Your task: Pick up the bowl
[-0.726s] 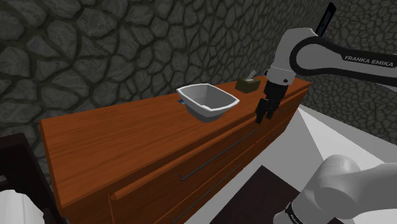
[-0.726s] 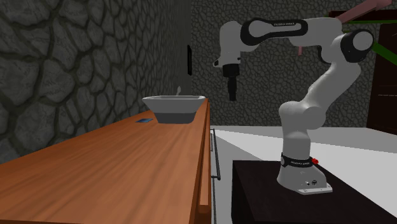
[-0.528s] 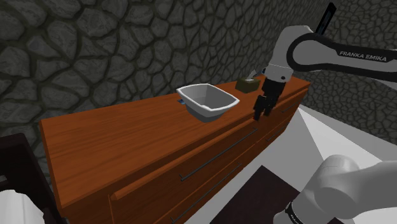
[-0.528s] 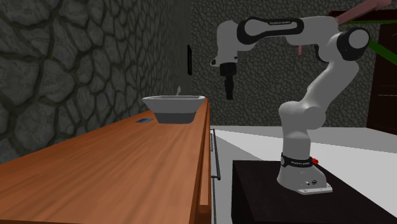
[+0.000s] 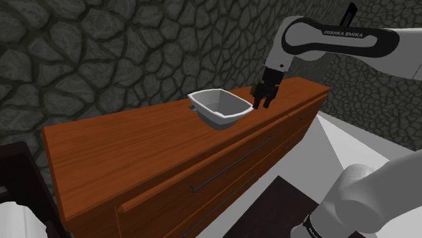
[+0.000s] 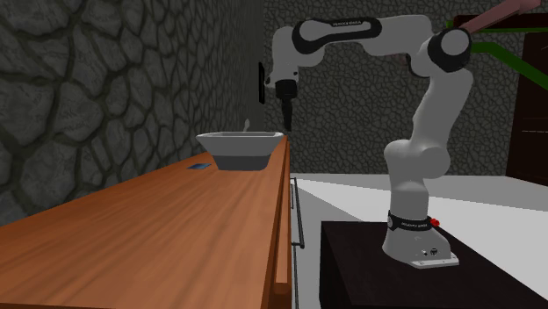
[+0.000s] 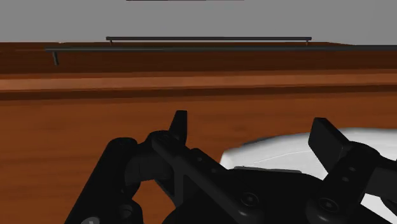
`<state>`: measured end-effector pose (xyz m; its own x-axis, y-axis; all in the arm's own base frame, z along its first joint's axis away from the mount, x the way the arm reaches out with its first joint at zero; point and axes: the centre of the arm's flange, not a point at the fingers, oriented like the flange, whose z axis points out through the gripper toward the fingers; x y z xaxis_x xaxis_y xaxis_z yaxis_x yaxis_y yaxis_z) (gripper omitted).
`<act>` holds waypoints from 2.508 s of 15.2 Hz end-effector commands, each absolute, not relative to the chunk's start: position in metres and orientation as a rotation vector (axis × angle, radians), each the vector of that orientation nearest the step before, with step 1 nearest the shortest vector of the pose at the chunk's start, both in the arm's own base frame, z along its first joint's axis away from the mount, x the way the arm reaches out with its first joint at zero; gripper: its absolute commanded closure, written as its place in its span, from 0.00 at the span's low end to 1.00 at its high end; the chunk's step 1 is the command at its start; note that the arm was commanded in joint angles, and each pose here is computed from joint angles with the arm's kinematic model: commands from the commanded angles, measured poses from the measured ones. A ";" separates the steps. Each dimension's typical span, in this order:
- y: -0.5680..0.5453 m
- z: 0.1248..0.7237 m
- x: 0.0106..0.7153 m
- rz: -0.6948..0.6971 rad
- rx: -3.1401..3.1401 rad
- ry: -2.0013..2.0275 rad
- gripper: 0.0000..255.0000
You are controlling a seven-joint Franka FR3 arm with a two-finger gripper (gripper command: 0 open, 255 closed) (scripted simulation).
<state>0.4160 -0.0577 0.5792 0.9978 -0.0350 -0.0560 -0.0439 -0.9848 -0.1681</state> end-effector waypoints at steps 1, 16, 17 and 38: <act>-0.067 0.585 0.442 0.070 -2.945 0.049 0.00; -0.094 0.566 0.524 0.046 -2.862 0.019 0.00; -0.094 0.566 0.523 0.046 -2.862 0.019 0.00; -0.094 0.624 0.524 0.046 -2.862 0.019 1.00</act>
